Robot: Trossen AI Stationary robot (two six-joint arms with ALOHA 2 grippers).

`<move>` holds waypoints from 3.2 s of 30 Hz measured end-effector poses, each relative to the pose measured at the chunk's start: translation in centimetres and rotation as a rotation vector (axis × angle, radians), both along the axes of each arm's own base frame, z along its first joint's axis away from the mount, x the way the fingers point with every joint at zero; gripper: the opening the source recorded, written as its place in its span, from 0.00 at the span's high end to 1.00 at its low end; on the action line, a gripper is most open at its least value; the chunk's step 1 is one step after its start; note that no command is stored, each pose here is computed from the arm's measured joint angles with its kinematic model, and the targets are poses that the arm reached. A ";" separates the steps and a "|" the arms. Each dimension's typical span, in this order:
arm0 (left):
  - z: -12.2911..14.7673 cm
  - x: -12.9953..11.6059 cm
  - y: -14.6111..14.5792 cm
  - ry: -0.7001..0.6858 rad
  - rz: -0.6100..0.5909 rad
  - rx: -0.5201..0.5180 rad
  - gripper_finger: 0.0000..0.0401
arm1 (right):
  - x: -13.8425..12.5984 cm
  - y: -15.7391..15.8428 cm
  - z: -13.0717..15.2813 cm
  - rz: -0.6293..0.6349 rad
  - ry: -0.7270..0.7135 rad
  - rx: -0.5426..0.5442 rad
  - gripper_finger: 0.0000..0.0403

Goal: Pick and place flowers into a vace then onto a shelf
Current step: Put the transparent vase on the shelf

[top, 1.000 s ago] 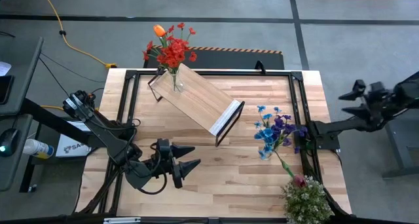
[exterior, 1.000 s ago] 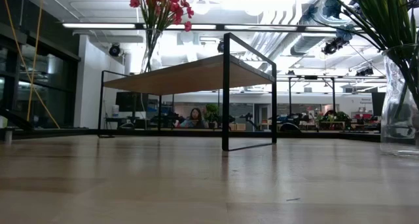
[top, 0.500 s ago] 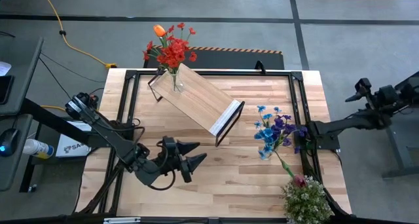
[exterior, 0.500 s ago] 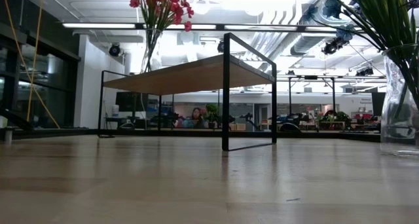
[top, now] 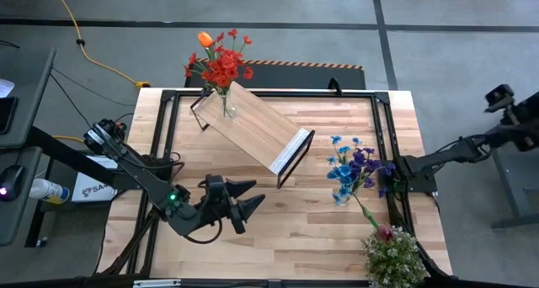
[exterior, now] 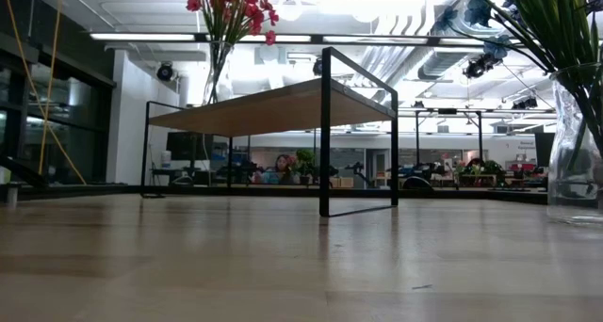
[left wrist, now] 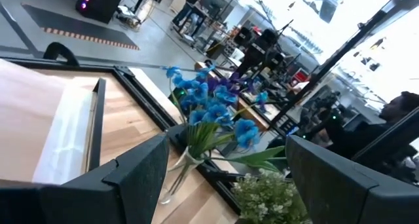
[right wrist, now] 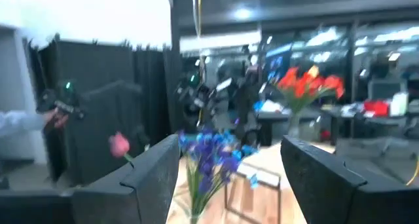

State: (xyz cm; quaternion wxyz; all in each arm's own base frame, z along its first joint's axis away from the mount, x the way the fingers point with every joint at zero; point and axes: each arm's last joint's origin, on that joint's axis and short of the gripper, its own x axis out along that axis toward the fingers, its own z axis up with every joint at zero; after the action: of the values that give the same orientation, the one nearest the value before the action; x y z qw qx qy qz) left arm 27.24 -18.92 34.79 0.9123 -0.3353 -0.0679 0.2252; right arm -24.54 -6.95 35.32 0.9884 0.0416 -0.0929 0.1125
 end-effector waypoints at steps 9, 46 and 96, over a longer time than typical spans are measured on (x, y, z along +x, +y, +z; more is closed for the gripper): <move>0.5 0.0 0.0 -0.021 0.001 0.012 0.16 | -4.5 -2.5 -0.7 -0.008 -0.195 0.061 0.36; 0.6 -0.1 0.2 -0.020 0.081 0.023 0.16 | -5.3 -6.3 -1.3 0.086 -0.262 0.138 0.36; 0.5 -0.1 0.1 0.013 0.030 0.080 0.16 | 10.2 5.2 -0.7 -0.113 0.336 0.137 0.36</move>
State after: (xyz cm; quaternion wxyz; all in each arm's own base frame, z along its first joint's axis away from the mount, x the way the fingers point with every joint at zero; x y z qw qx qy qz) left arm 27.18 -18.83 35.32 0.9219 -0.2961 -0.0758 0.2383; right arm -14.31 -1.74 34.64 0.9896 0.1219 0.0638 0.0418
